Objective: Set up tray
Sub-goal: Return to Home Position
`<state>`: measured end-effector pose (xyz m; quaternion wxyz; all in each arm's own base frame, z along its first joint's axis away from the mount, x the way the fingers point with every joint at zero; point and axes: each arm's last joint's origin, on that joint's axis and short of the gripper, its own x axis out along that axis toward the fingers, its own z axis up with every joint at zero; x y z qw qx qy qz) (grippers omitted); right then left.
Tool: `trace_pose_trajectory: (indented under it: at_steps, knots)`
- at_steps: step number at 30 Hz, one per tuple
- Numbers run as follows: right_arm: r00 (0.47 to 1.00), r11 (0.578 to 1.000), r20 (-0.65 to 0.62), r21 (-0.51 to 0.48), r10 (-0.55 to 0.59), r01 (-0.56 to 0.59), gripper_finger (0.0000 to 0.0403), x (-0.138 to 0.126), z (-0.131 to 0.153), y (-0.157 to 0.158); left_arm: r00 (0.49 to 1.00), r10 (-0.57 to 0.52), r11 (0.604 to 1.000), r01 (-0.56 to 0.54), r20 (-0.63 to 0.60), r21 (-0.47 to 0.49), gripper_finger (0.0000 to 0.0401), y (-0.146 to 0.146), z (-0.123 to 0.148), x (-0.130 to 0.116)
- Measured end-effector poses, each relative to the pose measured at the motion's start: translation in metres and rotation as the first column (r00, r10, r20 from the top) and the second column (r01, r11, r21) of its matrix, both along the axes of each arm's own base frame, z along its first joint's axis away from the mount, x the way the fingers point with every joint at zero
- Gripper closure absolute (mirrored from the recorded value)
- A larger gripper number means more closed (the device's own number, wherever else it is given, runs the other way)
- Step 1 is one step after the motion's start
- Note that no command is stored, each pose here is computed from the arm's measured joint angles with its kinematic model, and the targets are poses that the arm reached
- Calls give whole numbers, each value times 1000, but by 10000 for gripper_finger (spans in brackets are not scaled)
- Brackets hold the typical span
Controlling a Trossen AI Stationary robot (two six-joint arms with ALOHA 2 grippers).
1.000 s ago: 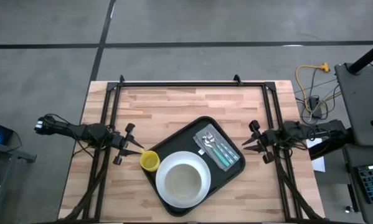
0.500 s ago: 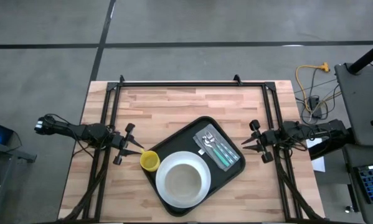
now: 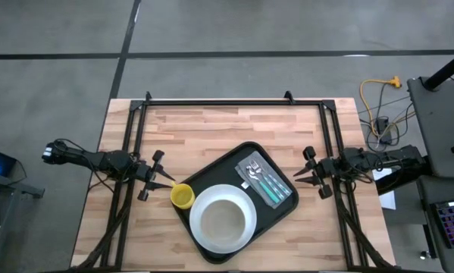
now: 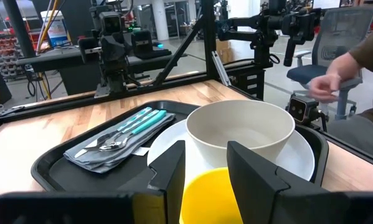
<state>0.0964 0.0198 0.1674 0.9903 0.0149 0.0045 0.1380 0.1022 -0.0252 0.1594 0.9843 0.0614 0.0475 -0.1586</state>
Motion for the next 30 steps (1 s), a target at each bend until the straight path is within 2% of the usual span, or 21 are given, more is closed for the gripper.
trace_pose_trajectory:
  at_steps: [6,30]
  knots:
    - [1000,999,-12,44,0,0,335,0,0,0,1000,1,1000,-1,0,0,297,0,0,0]
    - [1000,999,-12,40,0,1,335,0,0,0,1000,0,1000,0,0,0,297,0,0,0]
